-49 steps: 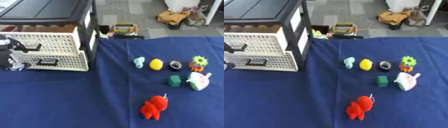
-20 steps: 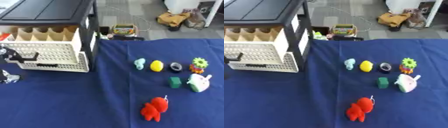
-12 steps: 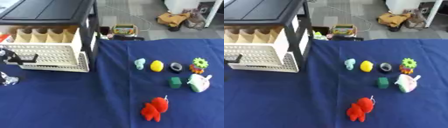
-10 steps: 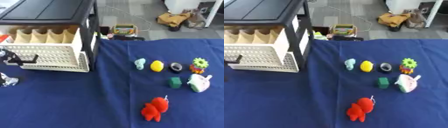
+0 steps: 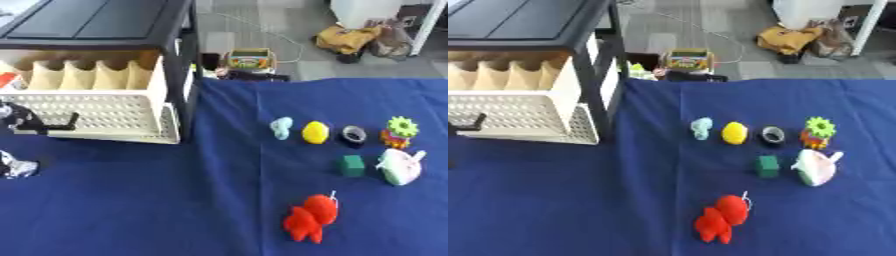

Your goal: Pick up objects from table and place into drawer.

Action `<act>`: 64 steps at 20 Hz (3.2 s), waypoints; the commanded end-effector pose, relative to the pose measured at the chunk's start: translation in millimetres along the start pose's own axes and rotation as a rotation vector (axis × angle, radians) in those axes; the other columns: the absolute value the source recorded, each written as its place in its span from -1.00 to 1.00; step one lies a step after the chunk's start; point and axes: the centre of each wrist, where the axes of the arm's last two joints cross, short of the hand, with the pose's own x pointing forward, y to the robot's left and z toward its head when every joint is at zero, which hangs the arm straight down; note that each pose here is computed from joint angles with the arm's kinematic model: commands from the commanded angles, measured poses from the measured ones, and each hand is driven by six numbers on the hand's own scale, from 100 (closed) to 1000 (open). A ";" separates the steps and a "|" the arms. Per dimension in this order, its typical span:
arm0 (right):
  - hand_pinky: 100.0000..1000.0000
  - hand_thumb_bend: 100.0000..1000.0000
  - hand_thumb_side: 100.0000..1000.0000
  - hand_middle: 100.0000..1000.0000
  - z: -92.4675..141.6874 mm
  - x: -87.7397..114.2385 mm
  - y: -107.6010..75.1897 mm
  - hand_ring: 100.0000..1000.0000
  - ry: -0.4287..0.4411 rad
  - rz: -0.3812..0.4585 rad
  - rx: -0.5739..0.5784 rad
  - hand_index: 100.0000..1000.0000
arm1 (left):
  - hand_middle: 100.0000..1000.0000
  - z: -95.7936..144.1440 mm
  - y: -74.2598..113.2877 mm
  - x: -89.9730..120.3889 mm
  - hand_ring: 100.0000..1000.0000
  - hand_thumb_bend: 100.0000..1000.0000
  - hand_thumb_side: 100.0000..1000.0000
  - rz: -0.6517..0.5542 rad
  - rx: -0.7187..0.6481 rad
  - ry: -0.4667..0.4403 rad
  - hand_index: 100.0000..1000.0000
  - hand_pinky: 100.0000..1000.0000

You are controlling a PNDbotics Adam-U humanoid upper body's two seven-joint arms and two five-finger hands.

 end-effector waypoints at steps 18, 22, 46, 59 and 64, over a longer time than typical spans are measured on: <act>0.19 -1.00 1.00 0.32 -8.1 3.2 -7.8 0.36 -0.029 0.004 -0.026 0.40 | -1.00 18.6 10.0 -2.6 -1.00 -0.44 -0.19 -0.046 0.025 0.043 0.58 -1.00; 0.19 -1.00 1.00 0.32 -7.9 2.9 -7.9 0.36 -0.027 0.006 -0.027 0.40 | -1.00 21.3 13.3 -0.6 -1.00 -0.44 -0.19 -0.038 0.047 0.033 0.87 -1.00; 0.18 -1.00 1.00 0.32 -4.4 -0.6 -8.8 0.36 -0.005 0.023 -0.043 0.40 | -1.00 79.2 51.5 43.2 -1.00 -0.62 -0.13 -0.048 0.399 -0.192 0.82 -1.00; 0.22 -1.00 1.00 0.34 -6.7 0.8 -9.4 0.40 -0.039 0.034 -0.006 0.43 | -1.00 75.8 45.2 37.1 -1.00 -0.37 -0.10 0.436 0.980 -0.444 0.88 -1.00; 0.29 -1.00 1.00 0.38 -14.3 4.7 -12.0 0.48 -0.113 0.039 0.097 0.48 | -1.00 65.3 32.7 37.0 -1.00 -0.11 0.03 0.620 1.229 -0.454 0.88 -1.00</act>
